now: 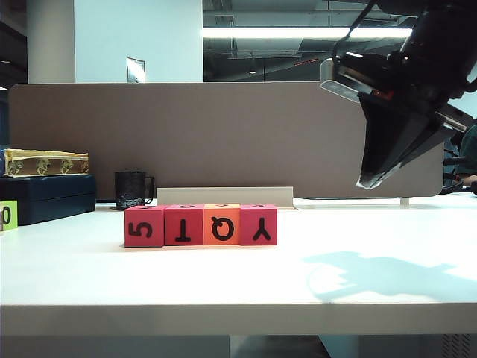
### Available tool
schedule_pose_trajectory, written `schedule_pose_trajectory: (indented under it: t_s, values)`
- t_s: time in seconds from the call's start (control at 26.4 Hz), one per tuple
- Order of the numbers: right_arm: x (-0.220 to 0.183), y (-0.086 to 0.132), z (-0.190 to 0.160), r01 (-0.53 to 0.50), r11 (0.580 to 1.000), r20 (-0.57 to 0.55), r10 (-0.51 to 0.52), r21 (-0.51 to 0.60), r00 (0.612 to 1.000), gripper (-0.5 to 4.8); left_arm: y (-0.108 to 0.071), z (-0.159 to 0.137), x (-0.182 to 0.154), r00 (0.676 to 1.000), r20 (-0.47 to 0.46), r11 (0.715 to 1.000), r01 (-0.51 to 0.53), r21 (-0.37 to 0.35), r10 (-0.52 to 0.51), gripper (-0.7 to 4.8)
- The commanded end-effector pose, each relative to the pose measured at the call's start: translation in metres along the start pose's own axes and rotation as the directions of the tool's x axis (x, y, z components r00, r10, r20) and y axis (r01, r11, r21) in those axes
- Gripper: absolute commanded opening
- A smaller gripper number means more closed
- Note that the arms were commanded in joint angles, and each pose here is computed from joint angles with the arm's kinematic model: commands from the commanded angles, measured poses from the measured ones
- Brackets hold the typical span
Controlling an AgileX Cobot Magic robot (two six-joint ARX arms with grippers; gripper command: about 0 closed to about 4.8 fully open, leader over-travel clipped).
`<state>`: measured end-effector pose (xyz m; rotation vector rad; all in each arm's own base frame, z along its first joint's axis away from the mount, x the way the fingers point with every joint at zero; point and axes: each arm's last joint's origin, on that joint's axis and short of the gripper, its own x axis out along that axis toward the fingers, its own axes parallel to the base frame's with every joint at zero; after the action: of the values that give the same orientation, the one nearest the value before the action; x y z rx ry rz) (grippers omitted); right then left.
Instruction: Select the appropriate blocks from the scattered letter blocks on the table and arrange them in a row to spell out "2024".
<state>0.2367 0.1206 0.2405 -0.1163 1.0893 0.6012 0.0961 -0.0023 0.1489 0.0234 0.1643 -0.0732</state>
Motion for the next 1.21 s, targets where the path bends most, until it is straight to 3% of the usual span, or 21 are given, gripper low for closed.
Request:
schedule_pose_trajectory:
  t_s: [0.04,0.19,0.34,0.42,0.61,0.64,0.8,0.91,1.02,1.21]
  values:
    - [-0.002,0.001,0.002,0.0,1.0,0.018,0.0,-0.005,1.0,-0.01,0.0,-0.001,0.0,1.0,-0.009,1.0,0.008,-0.003,-0.008,-0.05]
    - [-0.007,0.002,0.002,0.011,0.999,0.041,-0.009,-0.039,0.999,-0.01,0.0,-0.001,0.0,1.0,-0.009,1.0,0.008,-0.003,-0.008,-0.05]
    - [-0.043,0.007,0.002,0.141,0.973,0.217,-0.1,-0.185,0.971,-0.01,0.0,-0.001,0.0,1.0,-0.009,1.0,0.008,-0.003,-0.008,-0.05]
    - [-0.066,0.009,0.001,0.25,0.954,0.388,-0.171,-0.164,0.906,-0.01,0.0,-0.001,0.0,1.0,-0.009,1.0,0.008,-0.003,-0.008,-0.05]
    - [-0.095,-0.002,-0.013,0.302,0.953,0.616,-0.219,-0.031,0.757,-0.01,0.0,-0.001,0.0,1.0,-0.009,1.0,0.007,-0.003,-0.007,-0.05]
    - [-0.105,-0.008,-0.022,0.314,0.949,0.662,-0.251,0.024,0.706,-0.01,0.0,-0.001,0.0,1.0,-0.009,1.0,0.008,-0.003,-0.008,-0.05]
    - [-0.123,-0.023,-0.058,0.395,0.909,0.693,-0.371,0.135,0.619,-0.01,0.0,-0.001,0.0,1.0,-0.009,1.0,0.007,-0.003,-0.007,-0.05]
    - [-0.121,-0.027,-0.083,0.418,0.89,0.695,-0.418,0.184,0.585,-0.01,0.0,-0.001,0.0,1.0,-0.009,1.0,0.005,-0.003,-0.005,-0.05]
    - [-0.103,-0.03,-0.125,0.45,0.858,0.695,-0.482,0.249,0.534,-0.01,0.0,-0.001,0.0,1.0,-0.009,1.0,0.005,-0.003,-0.005,-0.05]
    - [-0.059,-0.037,-0.171,0.403,0.852,0.725,-0.505,0.334,0.469,-0.01,0.0,0.0,0.0,1.0,-0.002,1.0,0.004,-0.003,-0.004,-0.05]
